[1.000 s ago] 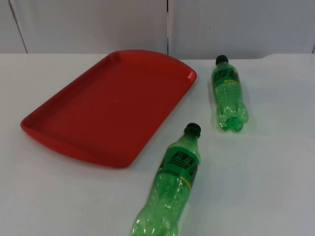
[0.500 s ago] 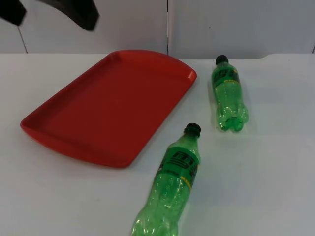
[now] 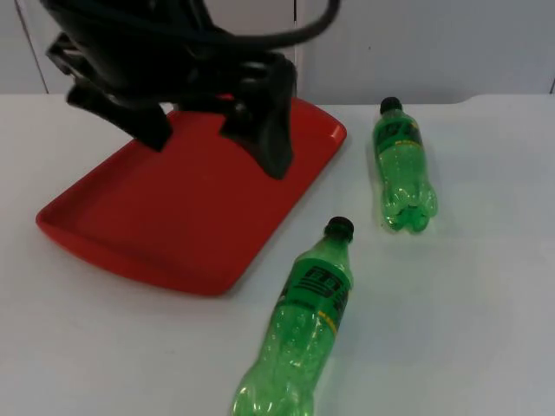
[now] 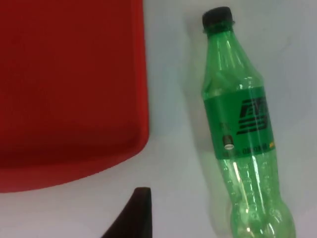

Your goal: Place the bottle upright on the tray.

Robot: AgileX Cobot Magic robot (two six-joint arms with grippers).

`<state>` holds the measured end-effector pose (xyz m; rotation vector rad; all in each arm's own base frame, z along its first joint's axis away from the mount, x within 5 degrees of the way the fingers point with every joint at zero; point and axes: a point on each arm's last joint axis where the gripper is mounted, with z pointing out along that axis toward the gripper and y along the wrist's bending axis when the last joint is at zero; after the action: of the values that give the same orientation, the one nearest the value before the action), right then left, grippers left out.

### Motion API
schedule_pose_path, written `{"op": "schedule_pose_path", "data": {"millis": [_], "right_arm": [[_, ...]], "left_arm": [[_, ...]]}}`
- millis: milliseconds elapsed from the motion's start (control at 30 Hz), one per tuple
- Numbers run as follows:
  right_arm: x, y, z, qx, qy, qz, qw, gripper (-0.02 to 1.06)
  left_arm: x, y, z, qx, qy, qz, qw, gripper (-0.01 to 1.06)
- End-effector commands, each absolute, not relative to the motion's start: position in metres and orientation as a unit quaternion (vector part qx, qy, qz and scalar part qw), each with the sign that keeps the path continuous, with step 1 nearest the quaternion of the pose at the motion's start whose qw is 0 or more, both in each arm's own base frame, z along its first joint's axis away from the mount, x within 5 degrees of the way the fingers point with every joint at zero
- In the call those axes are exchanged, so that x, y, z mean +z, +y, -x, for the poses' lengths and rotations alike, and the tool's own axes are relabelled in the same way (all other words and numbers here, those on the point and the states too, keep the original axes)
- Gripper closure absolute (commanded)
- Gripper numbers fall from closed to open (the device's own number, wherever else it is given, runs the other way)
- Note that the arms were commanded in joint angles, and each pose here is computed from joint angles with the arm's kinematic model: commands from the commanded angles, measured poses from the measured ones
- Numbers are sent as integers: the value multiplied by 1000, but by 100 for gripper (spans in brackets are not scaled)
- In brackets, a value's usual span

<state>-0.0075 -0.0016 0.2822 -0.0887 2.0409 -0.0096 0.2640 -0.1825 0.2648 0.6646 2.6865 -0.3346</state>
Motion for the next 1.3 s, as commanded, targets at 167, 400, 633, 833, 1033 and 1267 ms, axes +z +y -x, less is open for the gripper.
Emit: {"op": "schedule_pose_path", "data": {"millis": [167, 400, 633, 833, 1033, 1267], "right_arm": [[281, -2, 8, -6, 852, 35, 522, -1], [281, -2, 8, -6, 852, 35, 522, -1], [281, -2, 8, -6, 852, 35, 522, -1], [281, -2, 8, -6, 852, 35, 522, -1], [281, -2, 8, -6, 852, 35, 522, -1], [281, -2, 8, -6, 852, 35, 522, -1]], "left_arm": [[230, -200, -276, -118, 960, -207, 146, 0], [201, -214, -280, -119, 970, -180, 115, 0], [186, -242, -280, -118, 967, -205, 99, 0], [169, -265, -292, -111, 970, -204, 75, 0], [148, -276, -304, -104, 973, -197, 62, 0], [126, -278, -308, -87, 976, -195, 41, 0]]}}
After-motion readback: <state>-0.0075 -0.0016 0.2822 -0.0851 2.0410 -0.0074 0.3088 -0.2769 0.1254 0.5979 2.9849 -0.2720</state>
